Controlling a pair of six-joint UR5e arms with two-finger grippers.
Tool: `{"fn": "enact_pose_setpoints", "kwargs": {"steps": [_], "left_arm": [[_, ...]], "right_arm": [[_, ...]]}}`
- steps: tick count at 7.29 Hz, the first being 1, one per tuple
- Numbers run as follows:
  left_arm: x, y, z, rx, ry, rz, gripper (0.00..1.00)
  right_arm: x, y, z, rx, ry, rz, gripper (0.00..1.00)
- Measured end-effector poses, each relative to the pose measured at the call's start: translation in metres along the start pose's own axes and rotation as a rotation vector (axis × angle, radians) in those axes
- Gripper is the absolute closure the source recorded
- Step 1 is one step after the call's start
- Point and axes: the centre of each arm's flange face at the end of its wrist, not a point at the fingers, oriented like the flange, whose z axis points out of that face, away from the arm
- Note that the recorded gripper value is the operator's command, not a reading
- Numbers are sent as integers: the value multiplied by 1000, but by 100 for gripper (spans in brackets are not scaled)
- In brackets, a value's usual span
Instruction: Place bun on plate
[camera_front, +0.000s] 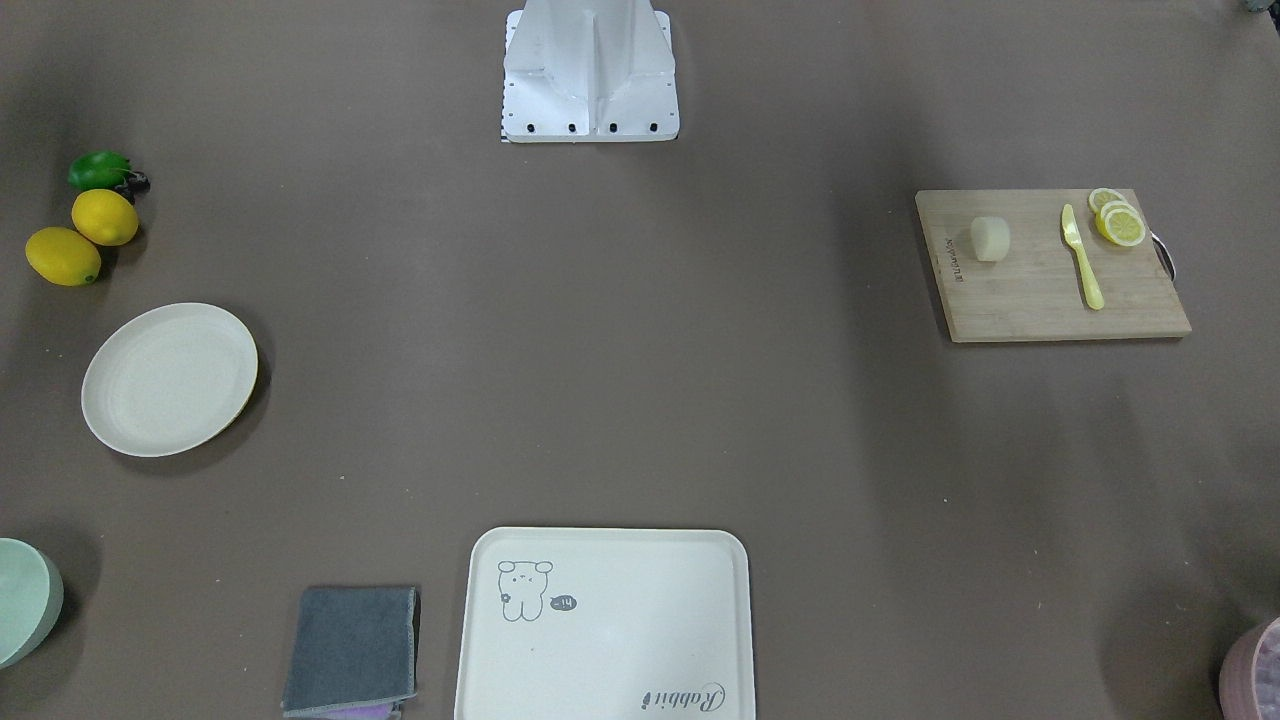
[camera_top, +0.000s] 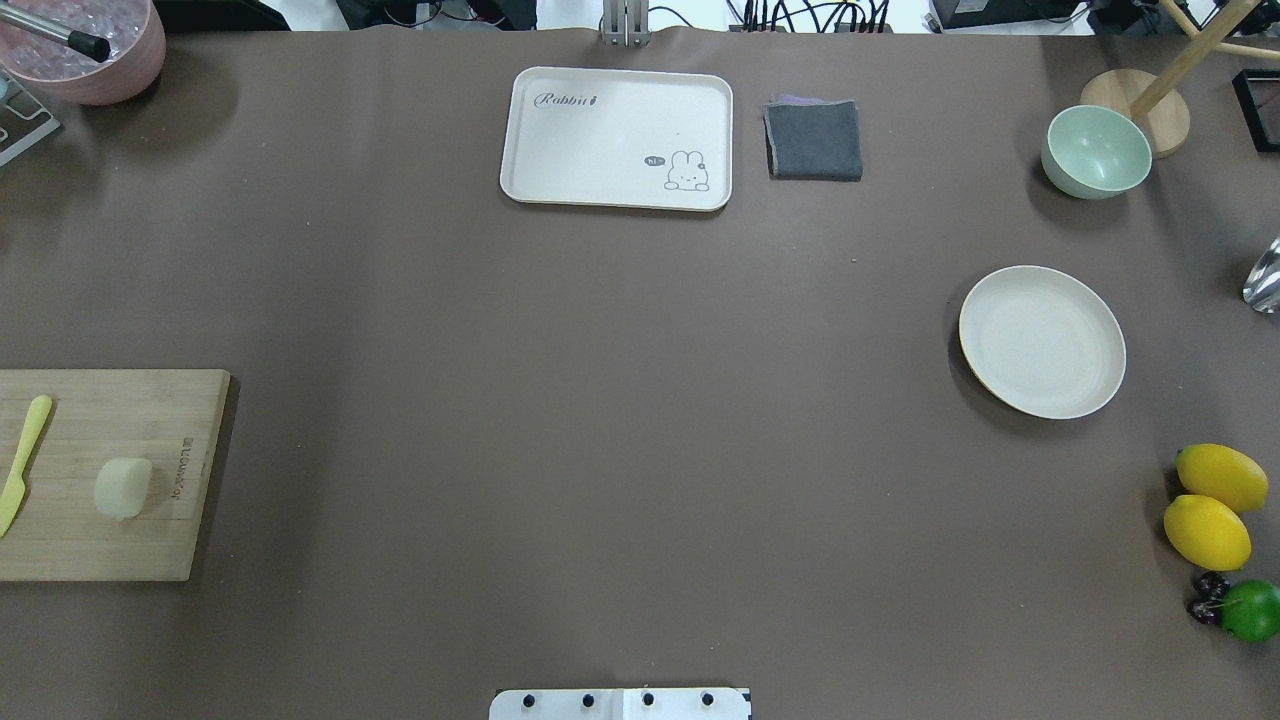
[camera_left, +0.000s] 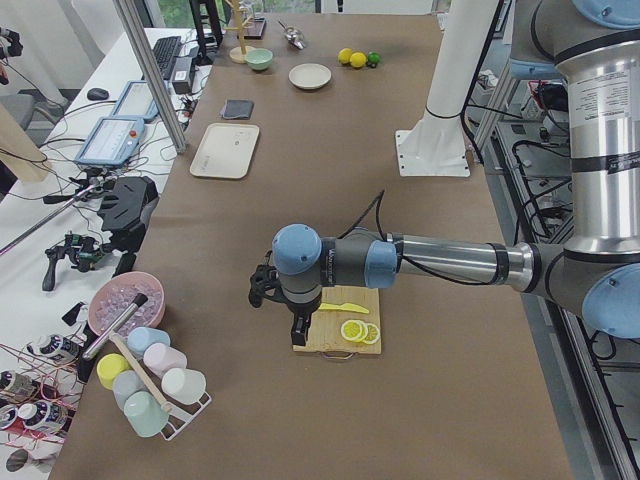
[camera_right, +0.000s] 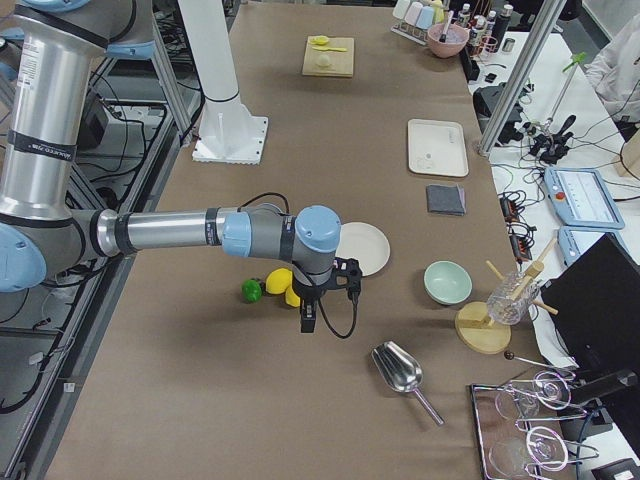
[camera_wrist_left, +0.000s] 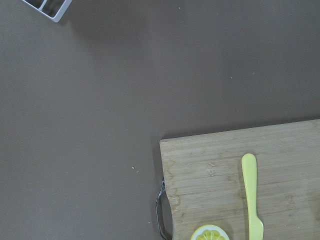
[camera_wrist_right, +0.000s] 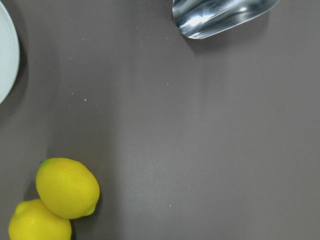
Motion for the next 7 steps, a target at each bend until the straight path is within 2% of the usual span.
{"fn": "enact_pose_setpoints", "kwargs": {"steps": [5, 7], "left_arm": [[17, -5, -16, 39, -1, 42, 2], [34, -15, -34, 100, -7, 104, 2]], "right_arm": [[-2, -2, -2, 21, 2, -20, 0], [-7, -9, -9, 103, 8, -82, 0]]}}
